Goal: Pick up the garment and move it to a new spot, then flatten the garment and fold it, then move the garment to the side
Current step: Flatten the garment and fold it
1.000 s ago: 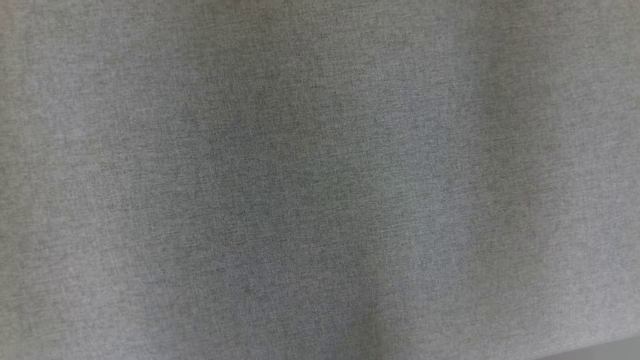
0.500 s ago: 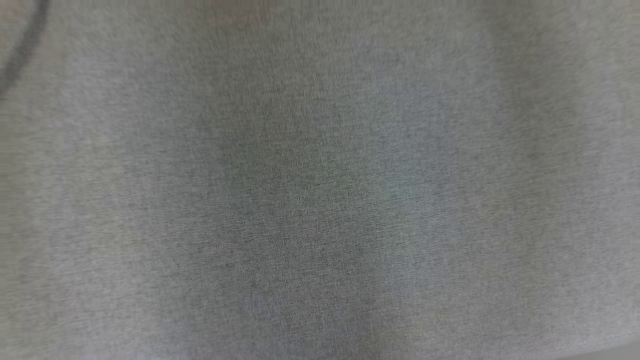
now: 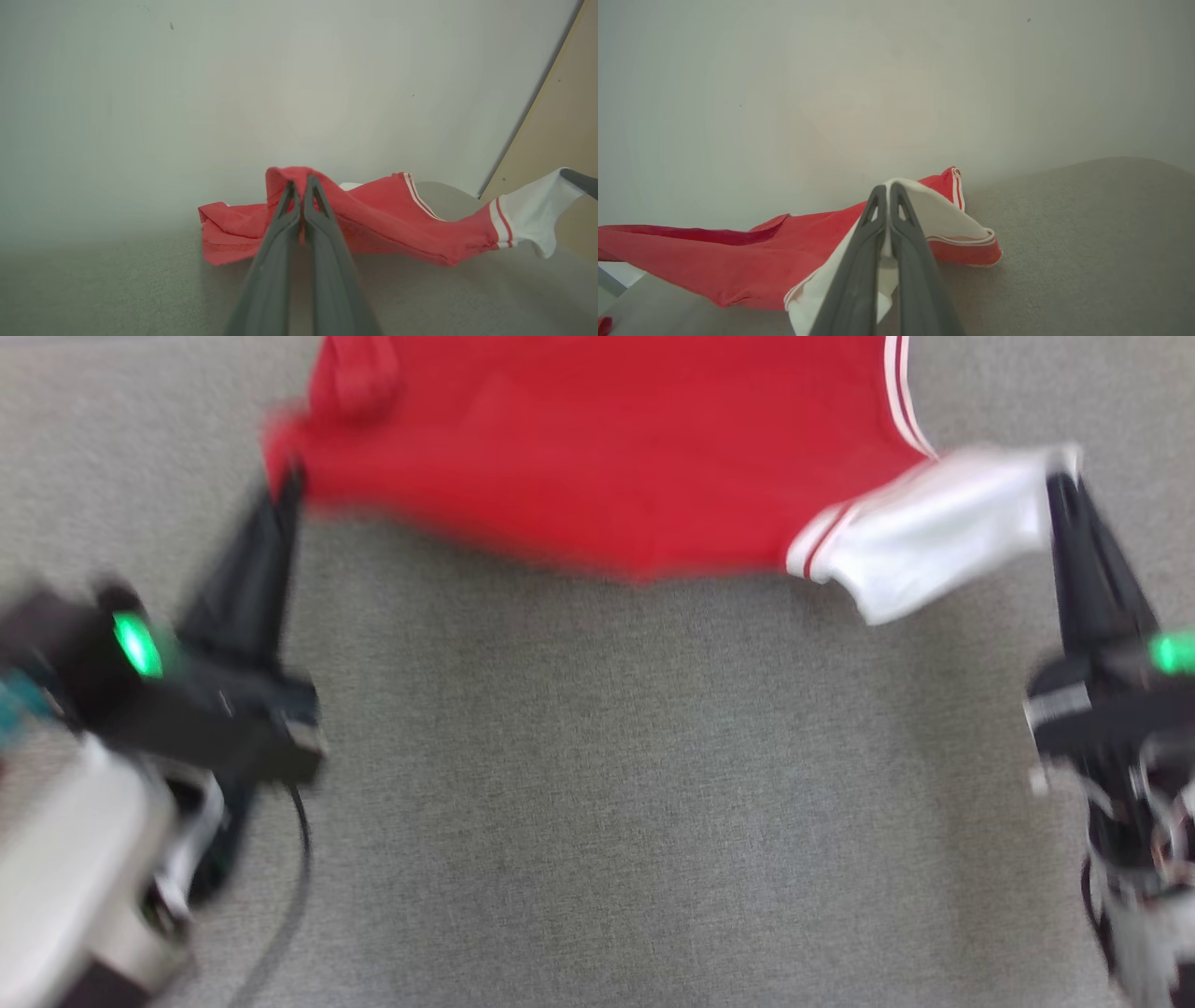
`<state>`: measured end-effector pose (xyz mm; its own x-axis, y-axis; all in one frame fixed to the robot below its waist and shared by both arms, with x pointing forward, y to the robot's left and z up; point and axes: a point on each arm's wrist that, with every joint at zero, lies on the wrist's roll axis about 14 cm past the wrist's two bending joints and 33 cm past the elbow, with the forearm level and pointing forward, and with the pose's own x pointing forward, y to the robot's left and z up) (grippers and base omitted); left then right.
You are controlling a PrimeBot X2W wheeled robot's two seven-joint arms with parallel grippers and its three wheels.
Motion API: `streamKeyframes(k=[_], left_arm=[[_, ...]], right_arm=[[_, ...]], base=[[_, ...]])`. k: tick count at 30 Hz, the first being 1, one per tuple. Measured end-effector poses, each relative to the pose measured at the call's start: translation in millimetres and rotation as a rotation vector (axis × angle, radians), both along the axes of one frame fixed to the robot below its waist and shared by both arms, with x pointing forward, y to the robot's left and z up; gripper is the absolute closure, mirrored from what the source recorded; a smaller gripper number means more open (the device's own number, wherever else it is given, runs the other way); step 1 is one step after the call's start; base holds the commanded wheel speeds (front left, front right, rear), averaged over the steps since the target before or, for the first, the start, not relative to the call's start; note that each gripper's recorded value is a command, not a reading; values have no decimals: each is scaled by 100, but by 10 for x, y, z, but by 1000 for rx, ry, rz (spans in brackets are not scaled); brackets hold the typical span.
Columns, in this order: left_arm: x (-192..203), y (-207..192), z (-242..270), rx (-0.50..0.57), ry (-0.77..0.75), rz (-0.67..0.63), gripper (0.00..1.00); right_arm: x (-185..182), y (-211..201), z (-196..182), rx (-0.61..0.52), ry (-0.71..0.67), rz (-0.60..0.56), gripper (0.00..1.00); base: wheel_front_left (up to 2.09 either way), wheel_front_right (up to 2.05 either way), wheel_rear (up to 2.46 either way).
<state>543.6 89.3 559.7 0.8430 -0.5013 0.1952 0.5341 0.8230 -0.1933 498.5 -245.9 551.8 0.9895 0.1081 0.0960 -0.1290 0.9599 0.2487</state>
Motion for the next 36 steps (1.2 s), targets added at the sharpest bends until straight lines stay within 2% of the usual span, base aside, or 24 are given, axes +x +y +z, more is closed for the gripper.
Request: streamKeyframes(k=[5,14,17,24,30,36], left_arm=[[-445,63,-448,15,125,32,100],[-1141,202,-1150,41,330,85,100],[-1349,230,-1307,46,379,110,100],[-1822,362,-1537,52,461,179,100],[-2073,446,-1559,68,467,207,100],[-2236,489,-1630,98,485,217,100]], right_arm=[[-522,-69,-284,42,104,-81,100],[-1223,-79,-716,67,287,-151,100],[-1452,-83,-854,46,349,-160,100],[-2048,-85,-1221,85,524,-189,100],[-2395,-35,-1343,115,613,-180,100],[-2468,96,-1354,168,631,-161,100]], base=[[0,0,0],[0,0,0],[0,0,0],[0,0,0],[0,0,0],[0,0,0]])
